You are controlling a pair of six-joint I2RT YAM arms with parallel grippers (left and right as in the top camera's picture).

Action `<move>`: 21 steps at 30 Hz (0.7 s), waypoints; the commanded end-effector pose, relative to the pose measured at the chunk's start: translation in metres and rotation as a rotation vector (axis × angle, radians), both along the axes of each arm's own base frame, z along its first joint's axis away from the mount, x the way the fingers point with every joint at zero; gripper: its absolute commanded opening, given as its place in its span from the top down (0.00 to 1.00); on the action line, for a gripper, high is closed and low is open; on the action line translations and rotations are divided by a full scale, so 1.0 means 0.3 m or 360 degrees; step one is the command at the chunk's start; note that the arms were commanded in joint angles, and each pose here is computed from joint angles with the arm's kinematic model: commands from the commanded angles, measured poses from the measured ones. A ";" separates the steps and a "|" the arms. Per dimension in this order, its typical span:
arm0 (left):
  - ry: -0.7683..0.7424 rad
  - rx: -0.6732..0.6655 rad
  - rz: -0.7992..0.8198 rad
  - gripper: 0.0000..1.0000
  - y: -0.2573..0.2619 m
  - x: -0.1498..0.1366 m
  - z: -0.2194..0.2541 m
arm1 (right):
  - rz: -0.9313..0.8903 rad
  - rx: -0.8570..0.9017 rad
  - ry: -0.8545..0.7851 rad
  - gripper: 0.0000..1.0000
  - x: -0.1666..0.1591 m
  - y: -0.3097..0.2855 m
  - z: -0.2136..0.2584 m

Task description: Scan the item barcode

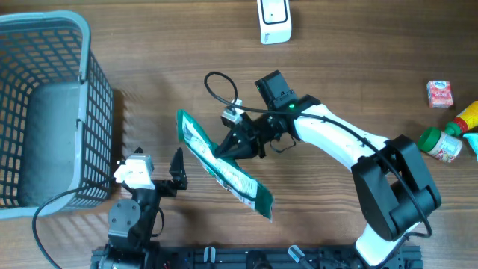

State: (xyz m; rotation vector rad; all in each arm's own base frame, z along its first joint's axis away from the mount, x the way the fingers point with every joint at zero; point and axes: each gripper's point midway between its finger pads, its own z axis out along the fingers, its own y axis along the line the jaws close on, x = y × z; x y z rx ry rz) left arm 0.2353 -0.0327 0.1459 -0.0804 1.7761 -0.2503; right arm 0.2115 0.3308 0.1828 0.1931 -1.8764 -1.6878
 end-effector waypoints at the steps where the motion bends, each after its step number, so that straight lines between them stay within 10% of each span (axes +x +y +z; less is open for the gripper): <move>1: -0.0006 0.0027 -0.0013 0.00 -0.002 0.000 -0.002 | 0.0041 -0.0060 0.0273 0.96 -0.004 -0.009 0.020; 5: -0.0006 0.0027 -0.0013 0.00 -0.002 0.000 -0.002 | 0.0014 0.0228 -0.0282 0.96 0.024 0.005 0.016; 8: -0.0006 0.0027 -0.0013 0.00 -0.002 0.000 -0.002 | -0.0171 -0.0049 -0.0730 0.95 0.124 0.008 -0.139; 21: -0.0006 0.0026 -0.0014 0.00 -0.002 0.000 -0.002 | -0.0353 -0.0711 -0.0915 0.96 0.221 -0.081 -0.385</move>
